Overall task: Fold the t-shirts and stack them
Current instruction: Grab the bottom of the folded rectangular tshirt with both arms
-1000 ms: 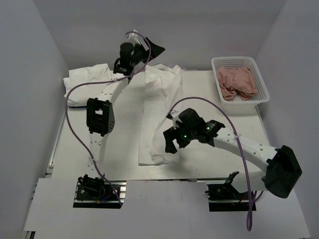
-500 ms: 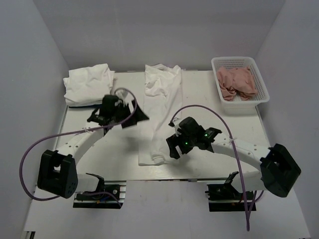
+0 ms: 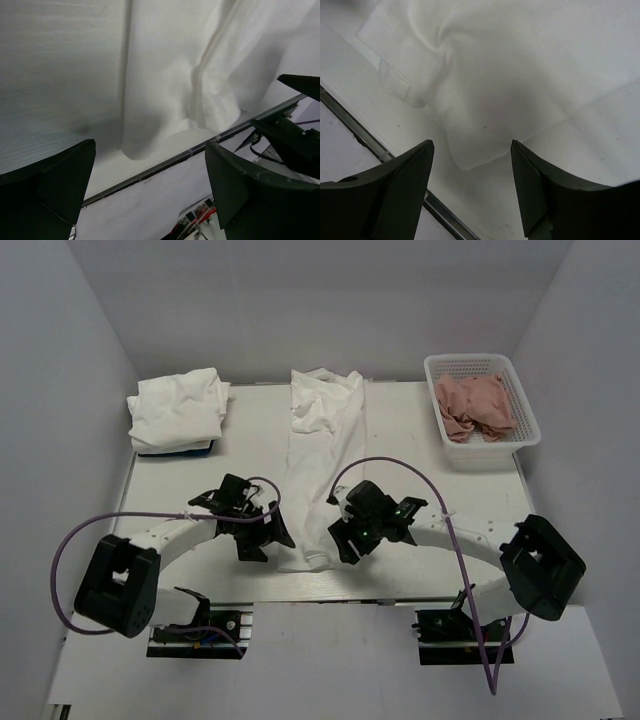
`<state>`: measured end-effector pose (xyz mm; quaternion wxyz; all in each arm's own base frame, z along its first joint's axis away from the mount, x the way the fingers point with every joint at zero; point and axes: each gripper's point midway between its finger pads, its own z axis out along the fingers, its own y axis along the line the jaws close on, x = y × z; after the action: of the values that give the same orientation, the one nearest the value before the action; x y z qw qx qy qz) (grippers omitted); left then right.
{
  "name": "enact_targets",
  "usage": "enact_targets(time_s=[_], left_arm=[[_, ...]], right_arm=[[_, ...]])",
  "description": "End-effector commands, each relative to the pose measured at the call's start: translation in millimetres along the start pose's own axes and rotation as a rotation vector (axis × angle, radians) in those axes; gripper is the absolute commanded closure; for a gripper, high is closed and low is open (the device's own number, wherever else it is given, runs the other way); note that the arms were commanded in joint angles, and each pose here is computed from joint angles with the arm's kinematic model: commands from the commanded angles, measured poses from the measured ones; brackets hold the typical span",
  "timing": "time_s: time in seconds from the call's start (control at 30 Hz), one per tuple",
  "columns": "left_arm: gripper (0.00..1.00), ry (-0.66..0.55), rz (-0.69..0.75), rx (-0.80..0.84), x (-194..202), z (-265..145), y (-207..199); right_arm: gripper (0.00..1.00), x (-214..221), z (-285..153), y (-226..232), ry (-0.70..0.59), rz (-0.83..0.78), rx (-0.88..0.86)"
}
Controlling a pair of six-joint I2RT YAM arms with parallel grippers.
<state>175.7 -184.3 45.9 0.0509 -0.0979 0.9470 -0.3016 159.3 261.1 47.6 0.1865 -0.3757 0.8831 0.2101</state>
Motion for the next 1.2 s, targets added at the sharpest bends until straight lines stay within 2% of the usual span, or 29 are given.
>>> enact_targets(time_s=[0.0, 0.13, 0.17, 0.27, 0.33, 0.37, 0.43, 0.47, 0.53, 0.57, 0.6, 0.77, 0.83, 0.97, 1.0, 1.07, 1.13, 1.17], left_arm=[[0.00, 0.094, 0.011, -0.074, 20, 13, 19], [0.08, 0.125, 0.040, -0.128, 30, 16, 26], [0.14, 0.134, 0.054, -0.128, 33, 17, 24], [0.26, 0.167, 0.064, -0.155, 41, 27, 28], [0.34, 0.191, 0.074, -0.188, 47, 32, 34], [0.48, 0.204, 0.062, -0.227, 49, 34, 42], [0.63, 0.214, 0.064, -0.269, 53, 33, 50], [0.76, 0.215, 0.062, -0.284, 53, 34, 53], [0.87, 0.219, 0.070, -0.285, 55, 35, 52], [0.98, 0.217, 0.057, -0.286, 55, 35, 52], [1.00, 0.210, 0.051, -0.281, 53, 36, 50], [1.00, 0.196, 0.054, -0.297, 51, 34, 53], [1.00, 0.195, 0.044, -0.311, 52, 34, 55], [1.00, 0.195, 0.044, -0.311, 52, 34, 55], [1.00, 0.195, 0.044, -0.311, 52, 34, 55], [1.00, 0.201, 0.040, -0.317, 53, 33, 56], [1.00, 0.201, 0.040, -0.317, 54, 33, 56], [1.00, 0.201, 0.040, -0.317, 54, 33, 56]], right_arm=[[0.32, 9, 7, 3, 0.035, -0.049, -0.018], [0.36, 22, 13, -2, 0.084, -0.038, 0.013], [0.40, 24, 13, -3, 0.083, -0.035, 0.020], [0.50, 26, 14, -7, 0.086, -0.027, 0.041], [0.51, 31, 15, -8, 0.102, -0.016, 0.047], [0.57, 33, 15, -10, 0.108, -0.013, 0.057], [0.65, 41, 16, -16, 0.128, -0.004, 0.090], [0.76, 41, 14, -16, 0.124, 0.009, 0.096], [0.84, 37, 11, -18, 0.102, 0.023, 0.111], [0.87, 29, 4, -16, 0.068, 0.027, 0.111], [0.89, 27, 1, -14, 0.055, 0.044, 0.107], [0.86, 20, -24, -2, -0.028, 0.094, 0.064], [0.86, 42, -23, -2, 0.018, 0.132, 0.059], [0.82, 66, -27, -4, 0.015, 0.203, 0.072], [0.66, 73, -28, -6, 0.013, 0.214, 0.082], [0.64, 87, -29, -12, 0.046, 0.252, 0.120], [0.49, 96, -33, -20, 0.064, 0.266, 0.170], [0.37, 98, -34, -19, 0.066, 0.272, 0.171]])
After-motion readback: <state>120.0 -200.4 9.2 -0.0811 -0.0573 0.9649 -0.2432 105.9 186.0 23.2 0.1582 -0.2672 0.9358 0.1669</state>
